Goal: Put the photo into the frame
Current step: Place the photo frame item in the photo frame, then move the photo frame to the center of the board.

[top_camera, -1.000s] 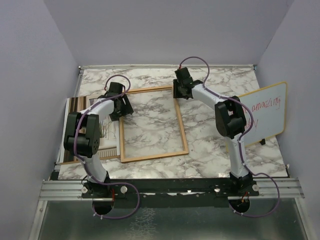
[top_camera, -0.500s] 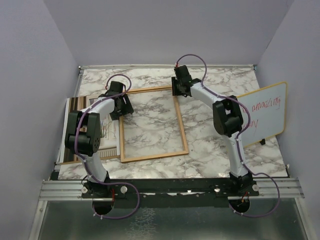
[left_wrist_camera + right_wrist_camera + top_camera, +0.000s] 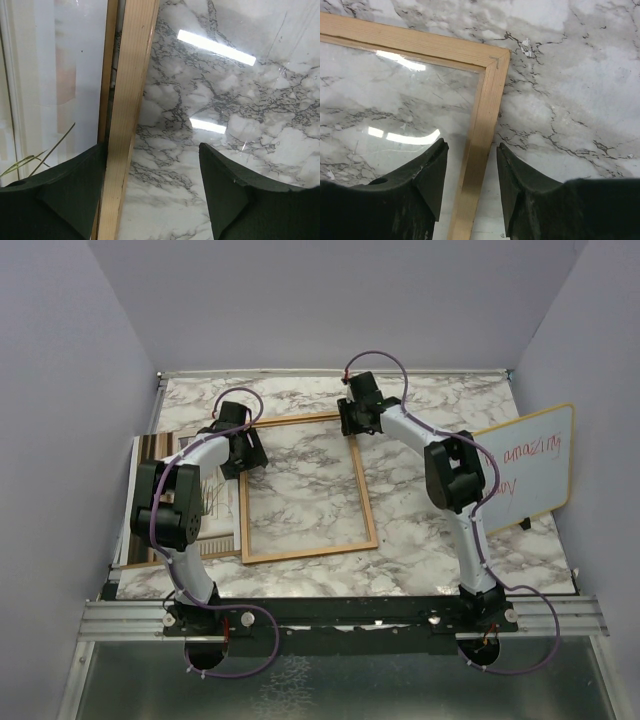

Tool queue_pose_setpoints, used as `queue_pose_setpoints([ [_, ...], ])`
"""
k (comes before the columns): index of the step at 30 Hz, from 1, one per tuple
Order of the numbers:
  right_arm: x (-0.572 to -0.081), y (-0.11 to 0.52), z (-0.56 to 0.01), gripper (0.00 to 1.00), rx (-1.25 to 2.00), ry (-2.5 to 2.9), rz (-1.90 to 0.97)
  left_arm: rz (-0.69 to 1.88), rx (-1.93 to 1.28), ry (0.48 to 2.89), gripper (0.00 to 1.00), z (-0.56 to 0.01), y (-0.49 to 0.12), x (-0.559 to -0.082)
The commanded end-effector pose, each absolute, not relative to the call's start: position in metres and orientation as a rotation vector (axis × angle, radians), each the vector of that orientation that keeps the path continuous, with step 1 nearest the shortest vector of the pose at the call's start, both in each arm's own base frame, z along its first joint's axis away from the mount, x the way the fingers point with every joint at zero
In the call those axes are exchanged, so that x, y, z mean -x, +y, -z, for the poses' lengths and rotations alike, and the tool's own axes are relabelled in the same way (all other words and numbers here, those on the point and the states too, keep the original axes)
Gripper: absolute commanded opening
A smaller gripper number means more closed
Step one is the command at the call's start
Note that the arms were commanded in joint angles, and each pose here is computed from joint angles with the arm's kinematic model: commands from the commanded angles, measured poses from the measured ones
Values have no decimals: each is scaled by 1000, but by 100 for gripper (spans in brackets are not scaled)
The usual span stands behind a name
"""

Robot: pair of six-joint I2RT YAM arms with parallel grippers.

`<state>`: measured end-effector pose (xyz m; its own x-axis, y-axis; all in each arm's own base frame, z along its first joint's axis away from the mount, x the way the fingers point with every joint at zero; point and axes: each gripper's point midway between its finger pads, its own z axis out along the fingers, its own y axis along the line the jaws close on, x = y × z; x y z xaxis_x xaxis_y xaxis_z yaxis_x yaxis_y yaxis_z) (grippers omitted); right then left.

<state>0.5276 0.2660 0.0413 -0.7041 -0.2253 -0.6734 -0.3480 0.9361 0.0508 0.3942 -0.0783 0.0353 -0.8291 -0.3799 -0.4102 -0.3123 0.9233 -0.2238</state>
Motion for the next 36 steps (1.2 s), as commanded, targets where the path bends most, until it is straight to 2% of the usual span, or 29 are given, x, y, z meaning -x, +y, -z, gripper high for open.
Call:
queue_pose_setpoints([
  [1, -512, 249, -5, 43, 465, 2483, -110, 287, 479, 2646, 74, -29, -92, -396],
  [7, -515, 252, -38, 43, 435, 2401, -151, 279, 481, 2643, 74, -29, -91, -396],
  [14, -521, 256, -84, 58, 327, 2304, -204, 274, 477, 2630, 78, -34, -90, -397],
  [18, -533, 246, -97, 58, 246, 2258, -145, 279, 471, 2615, 79, -39, -90, -399],
  [24, -541, 239, -84, 54, 229, 2282, -112, 295, 464, 2610, 78, -43, -92, -400],
  [31, -511, 238, -86, 54, 264, 2334, -183, 436, 440, 2621, 66, -45, -112, -399],
  [36, -478, 237, -111, 57, 224, 2338, -286, 563, 395, 2591, 66, -61, -133, -396],
])
